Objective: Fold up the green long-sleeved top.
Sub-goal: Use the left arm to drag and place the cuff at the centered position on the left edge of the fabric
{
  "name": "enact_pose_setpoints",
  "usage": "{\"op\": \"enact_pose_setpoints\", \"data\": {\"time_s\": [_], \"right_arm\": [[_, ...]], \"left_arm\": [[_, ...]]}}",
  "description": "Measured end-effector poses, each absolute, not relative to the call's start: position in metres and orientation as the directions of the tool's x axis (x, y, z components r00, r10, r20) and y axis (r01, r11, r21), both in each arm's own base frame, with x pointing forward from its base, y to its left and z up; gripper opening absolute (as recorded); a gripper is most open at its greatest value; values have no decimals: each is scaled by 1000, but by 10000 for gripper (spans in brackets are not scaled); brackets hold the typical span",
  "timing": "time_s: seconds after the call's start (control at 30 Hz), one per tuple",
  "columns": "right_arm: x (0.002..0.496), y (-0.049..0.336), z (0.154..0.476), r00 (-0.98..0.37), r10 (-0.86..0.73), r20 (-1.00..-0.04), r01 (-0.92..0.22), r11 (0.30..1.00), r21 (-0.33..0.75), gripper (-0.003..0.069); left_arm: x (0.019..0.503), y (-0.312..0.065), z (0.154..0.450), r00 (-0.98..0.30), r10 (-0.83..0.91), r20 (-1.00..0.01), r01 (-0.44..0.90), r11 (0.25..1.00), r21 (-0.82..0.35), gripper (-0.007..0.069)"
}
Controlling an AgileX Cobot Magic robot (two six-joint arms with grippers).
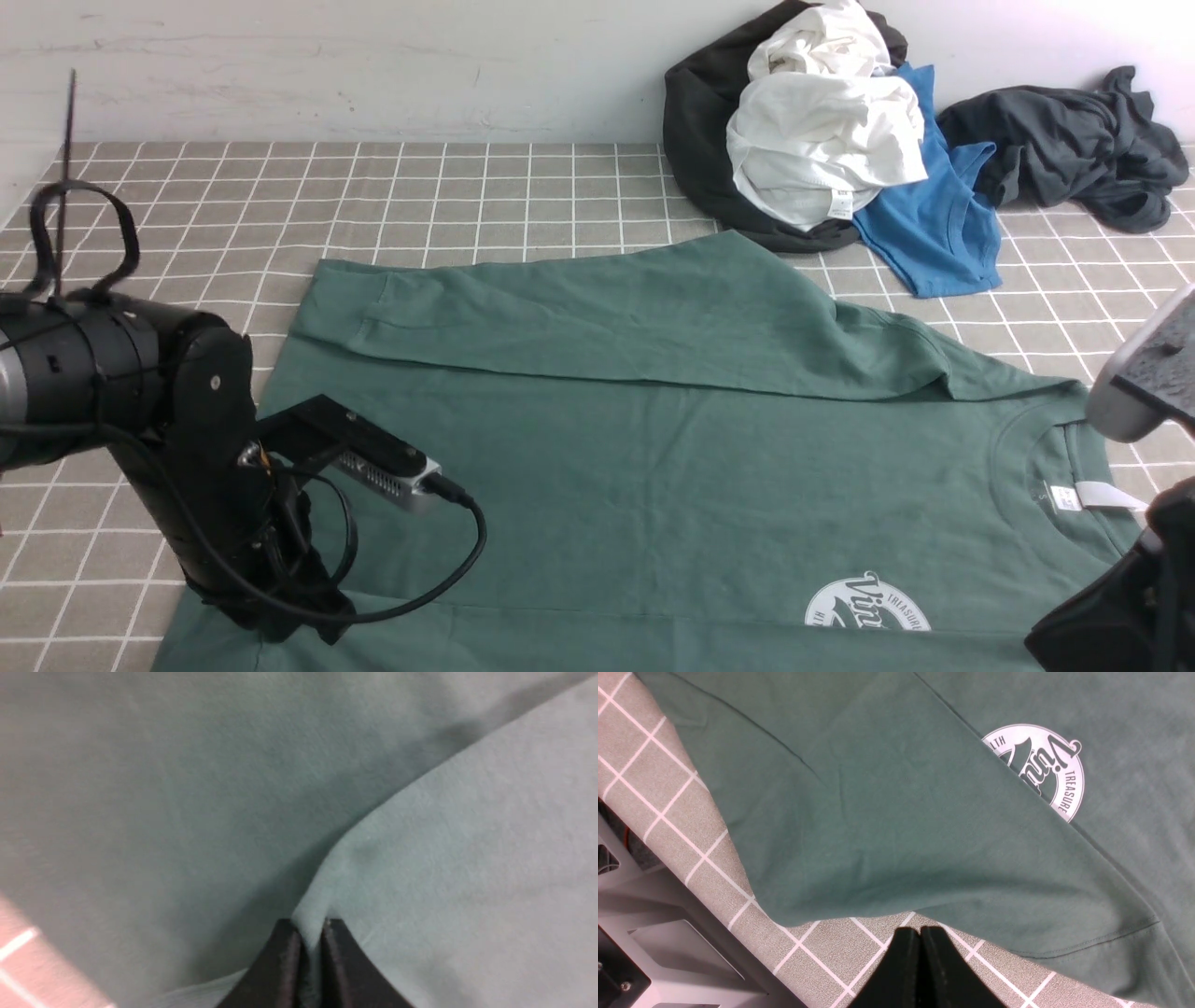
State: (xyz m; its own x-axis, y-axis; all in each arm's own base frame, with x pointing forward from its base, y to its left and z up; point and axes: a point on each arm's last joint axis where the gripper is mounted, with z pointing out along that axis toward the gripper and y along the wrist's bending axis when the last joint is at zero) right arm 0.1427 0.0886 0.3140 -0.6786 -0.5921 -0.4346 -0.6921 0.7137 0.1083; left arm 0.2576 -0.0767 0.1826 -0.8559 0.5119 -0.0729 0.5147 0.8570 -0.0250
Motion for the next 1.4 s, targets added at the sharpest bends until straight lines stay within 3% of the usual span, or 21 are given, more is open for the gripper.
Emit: {"op": "enact_pose_setpoints", "data": {"time_s": [0.17,0.37,0.6,0.83,1.07,1.2,1.4], "right_arm": [[143,89,314,-675,-596,-435,-695,711,106,-14],[143,88,314,-671,-602,-432,-698,710,94,-14],[143,87,314,-670,-605,-430,-698,711,89,-14],[144,85,313,-674,-608,-420,-690,722,62,-14],[147,83,313,-665,-609,-432,-686,727,30,-14],[154,82,315,-660,-589,-466,-659,752,-18,-14],[167,79,308,-698,-567,-437,-601,796,-73,-14]], "left_arm": [[270,-79,229,-836,520,-175,526,850,13,21],[302,-85,261,-801,536,-268,534,841,84,21],[340,-92,253,-790,558,-255,545,829,127,21],[368,-94,215,-793,588,-157,567,808,162,45],[382,-93,187,-828,551,-99,529,828,187,222],[404,-89,208,-887,415,-202,380,905,191,393],[440,-56,236,-907,245,-344,208,968,140,477]]}}
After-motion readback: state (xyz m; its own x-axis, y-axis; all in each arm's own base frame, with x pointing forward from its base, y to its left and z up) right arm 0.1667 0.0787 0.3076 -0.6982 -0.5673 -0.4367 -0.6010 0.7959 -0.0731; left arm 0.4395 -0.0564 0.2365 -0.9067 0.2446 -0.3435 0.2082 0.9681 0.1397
